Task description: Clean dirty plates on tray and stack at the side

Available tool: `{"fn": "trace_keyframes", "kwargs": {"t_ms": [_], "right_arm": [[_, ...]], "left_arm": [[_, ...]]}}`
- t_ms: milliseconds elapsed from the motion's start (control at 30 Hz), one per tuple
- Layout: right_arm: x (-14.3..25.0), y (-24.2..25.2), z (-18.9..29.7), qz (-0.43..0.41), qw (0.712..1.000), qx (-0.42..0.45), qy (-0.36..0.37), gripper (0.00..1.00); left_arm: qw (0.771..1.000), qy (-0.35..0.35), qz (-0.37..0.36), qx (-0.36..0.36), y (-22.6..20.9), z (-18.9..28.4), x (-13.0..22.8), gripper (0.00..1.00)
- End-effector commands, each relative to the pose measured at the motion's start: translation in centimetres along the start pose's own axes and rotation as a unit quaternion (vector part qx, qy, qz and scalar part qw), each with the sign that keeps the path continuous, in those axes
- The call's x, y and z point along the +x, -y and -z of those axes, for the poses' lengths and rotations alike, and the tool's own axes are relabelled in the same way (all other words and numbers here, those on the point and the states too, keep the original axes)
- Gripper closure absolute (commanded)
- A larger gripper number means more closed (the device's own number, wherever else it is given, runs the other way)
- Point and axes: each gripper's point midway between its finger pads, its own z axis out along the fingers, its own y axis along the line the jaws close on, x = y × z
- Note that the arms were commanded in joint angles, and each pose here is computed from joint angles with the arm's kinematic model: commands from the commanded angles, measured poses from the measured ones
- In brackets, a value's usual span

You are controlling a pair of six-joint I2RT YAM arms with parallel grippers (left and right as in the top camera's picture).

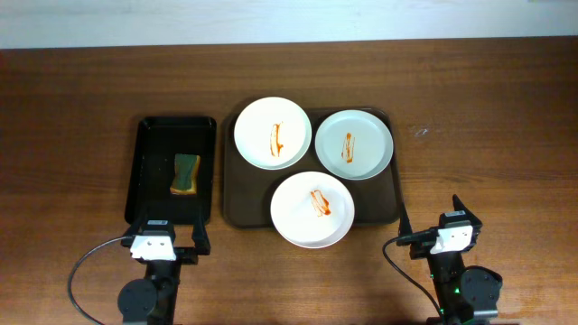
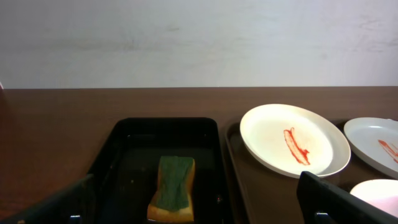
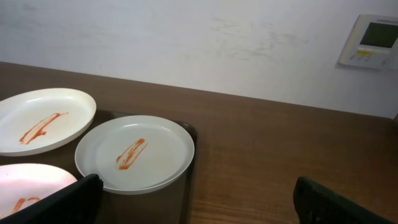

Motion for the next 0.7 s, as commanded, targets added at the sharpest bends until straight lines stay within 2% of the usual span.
{"fn": "trace_keyframes", "kwargs": {"t_ms": [0,667], "right_arm": [[0.24,0.01,-0.01,0.001,1.0,0.0,-0.001,0.02],[0.06,0.02,-0.02,0.001,1.0,0.0,0.003,0.02]], "left_arm": [[1.0,-0.001,-0.009,-0.005,-0.21,-0.01,0.18,0.0],[1.0,-0.001,-0.009,-0.005,-0.21,-0.01,0.18,0.0]]}}
